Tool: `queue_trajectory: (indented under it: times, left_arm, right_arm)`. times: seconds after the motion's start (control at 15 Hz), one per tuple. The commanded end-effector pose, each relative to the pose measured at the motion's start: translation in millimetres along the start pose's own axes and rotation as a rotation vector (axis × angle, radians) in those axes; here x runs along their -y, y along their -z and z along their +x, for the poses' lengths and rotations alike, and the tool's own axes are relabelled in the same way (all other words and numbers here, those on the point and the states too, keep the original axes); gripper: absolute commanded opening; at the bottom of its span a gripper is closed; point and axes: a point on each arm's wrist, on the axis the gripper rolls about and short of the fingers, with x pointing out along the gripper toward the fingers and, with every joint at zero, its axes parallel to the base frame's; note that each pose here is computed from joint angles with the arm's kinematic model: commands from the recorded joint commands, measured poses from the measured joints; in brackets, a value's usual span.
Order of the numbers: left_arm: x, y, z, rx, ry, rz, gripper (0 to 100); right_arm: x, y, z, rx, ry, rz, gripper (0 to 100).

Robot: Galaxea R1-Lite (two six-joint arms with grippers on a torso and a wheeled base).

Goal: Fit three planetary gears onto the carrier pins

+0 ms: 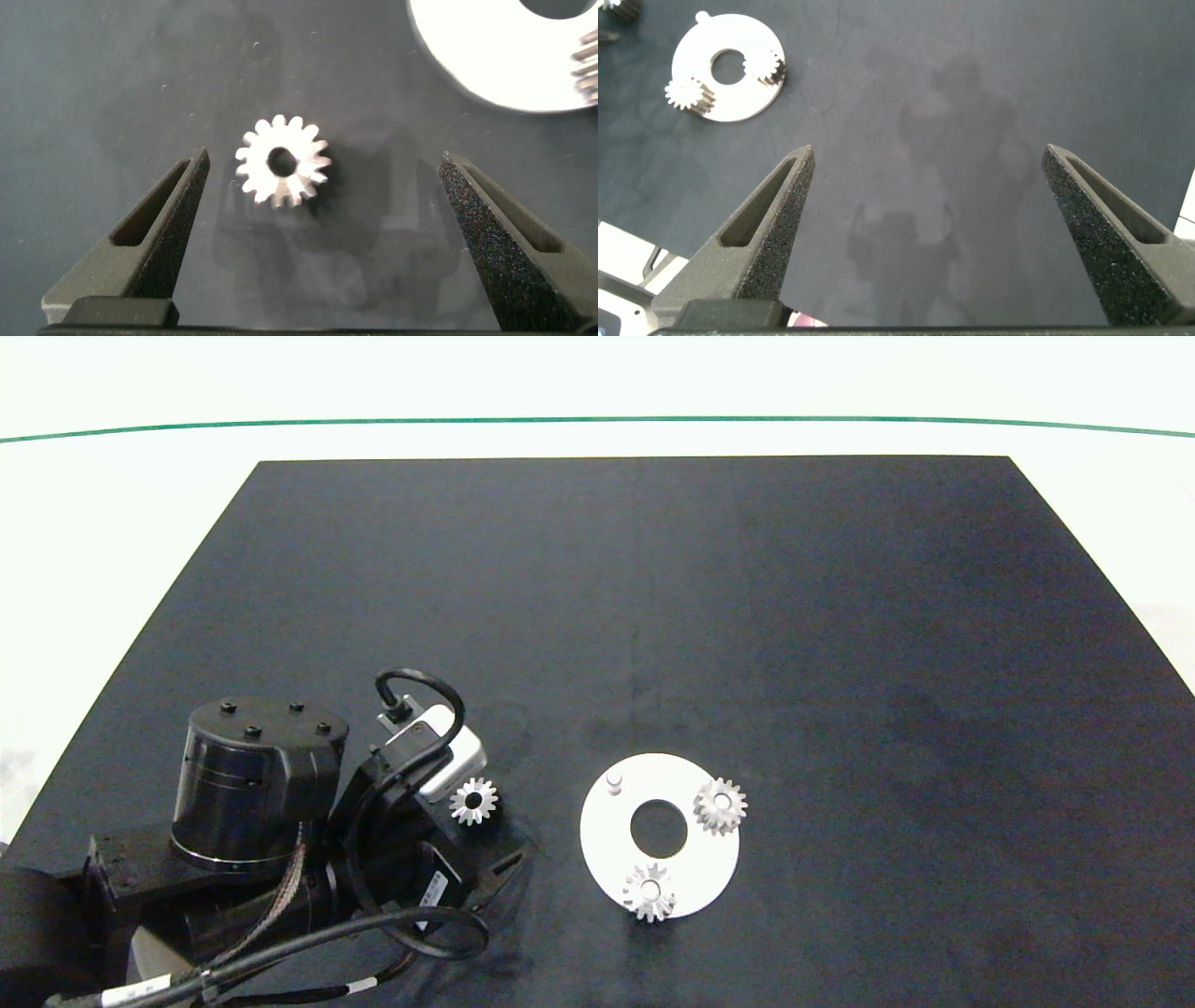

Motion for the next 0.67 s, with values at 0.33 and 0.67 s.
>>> queue_trajectory:
  times: [0.33,0.67]
  left_arm:
    - [-12.6,-7.8,0.7,-0.019,-0.031,0.006,100]
    - [-10.4,-4.6,9.4,-0.055,-0.018,0.005,100]
  right_arm:
    - [-1.1,6.0,-0.2,-0.012,-0.007,-0.005,100]
    - [-0.6,6.7,-2.8,-0.003,-0.005,-0.003,100]
